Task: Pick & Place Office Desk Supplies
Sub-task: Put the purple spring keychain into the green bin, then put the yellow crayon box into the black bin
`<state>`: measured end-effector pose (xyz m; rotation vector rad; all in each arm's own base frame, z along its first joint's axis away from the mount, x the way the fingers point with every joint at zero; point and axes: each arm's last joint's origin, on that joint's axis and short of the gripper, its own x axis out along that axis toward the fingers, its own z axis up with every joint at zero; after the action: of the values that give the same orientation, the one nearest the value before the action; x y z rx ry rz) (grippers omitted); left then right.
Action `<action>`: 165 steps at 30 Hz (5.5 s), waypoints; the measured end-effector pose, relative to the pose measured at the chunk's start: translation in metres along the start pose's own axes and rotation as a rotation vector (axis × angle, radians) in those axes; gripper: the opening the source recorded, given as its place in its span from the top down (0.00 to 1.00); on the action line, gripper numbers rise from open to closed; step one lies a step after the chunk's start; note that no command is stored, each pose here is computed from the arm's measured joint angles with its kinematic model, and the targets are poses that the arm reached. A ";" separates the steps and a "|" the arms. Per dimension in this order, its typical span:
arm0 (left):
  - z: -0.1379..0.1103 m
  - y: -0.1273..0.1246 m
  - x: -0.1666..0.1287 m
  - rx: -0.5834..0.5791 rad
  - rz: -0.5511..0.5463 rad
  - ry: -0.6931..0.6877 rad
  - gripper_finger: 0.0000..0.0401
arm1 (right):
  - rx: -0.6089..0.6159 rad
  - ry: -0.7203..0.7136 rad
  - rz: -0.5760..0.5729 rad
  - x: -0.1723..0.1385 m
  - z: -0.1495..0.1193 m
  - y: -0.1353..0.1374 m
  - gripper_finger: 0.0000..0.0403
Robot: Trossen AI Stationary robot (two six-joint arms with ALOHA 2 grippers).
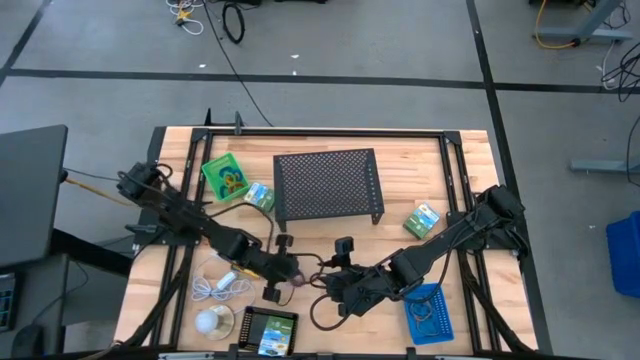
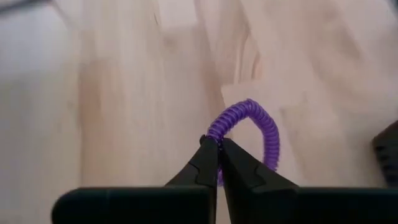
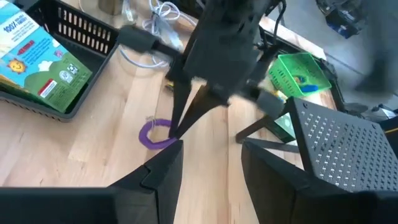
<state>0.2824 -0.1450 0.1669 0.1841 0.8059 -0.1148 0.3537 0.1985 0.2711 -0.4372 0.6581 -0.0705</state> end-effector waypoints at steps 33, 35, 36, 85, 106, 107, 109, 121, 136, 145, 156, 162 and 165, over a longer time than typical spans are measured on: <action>-0.077 0.056 -0.124 -0.062 0.128 -0.705 0.98 | -0.130 -0.630 0.396 0.010 0.035 -0.023 0.57; -0.081 0.062 -0.126 -0.106 0.159 -0.697 0.98 | -0.098 -0.646 0.381 0.010 0.028 -0.032 0.57; -0.082 0.065 -0.128 -0.125 0.179 -0.697 0.98 | -0.083 -0.644 0.376 0.010 0.023 -0.036 0.57; -0.177 0.144 -0.123 -0.959 0.987 -0.050 0.98 | 0.078 -0.675 0.167 -0.001 -0.038 -0.052 0.57; -0.170 0.146 -0.120 -0.915 0.959 -0.077 0.63 | 0.077 -0.674 0.168 -0.001 -0.038 -0.052 0.57; -0.168 0.147 -0.120 -0.901 0.953 -0.093 0.61 | 0.077 -0.674 0.168 -0.001 -0.038 -0.052 0.57; -0.161 0.148 -0.119 -0.851 0.910 -0.122 0.58 | 0.073 -0.674 0.166 -0.001 -0.038 -0.052 0.57; -0.114 0.150 -0.123 -0.532 0.426 -0.097 0.49 | 0.038 -0.614 0.178 0.002 -0.043 -0.049 0.57; -0.126 0.136 -0.071 -0.421 0.230 0.238 0.49 | 0.043 -0.541 0.200 0.005 -0.049 -0.046 0.57; -0.109 0.117 -0.067 -0.406 0.086 0.283 0.49 | 0.051 -0.495 0.215 0.007 -0.053 -0.045 0.57; -0.071 0.081 -0.088 -0.302 -0.107 0.381 0.49 | 0.066 -0.447 0.237 0.009 -0.057 -0.042 0.57; -0.068 0.062 -0.094 -0.266 -0.153 0.397 0.49 | 0.090 -0.433 0.252 0.008 -0.058 -0.040 0.57; -0.068 0.060 -0.095 -0.264 -0.072 0.379 0.50 | 0.106 -0.418 0.261 0.008 -0.059 -0.039 0.57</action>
<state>0.1799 -0.0691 0.1967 -0.0768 1.1957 -0.0400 0.3273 0.1399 0.2411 -0.2495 0.2927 0.2283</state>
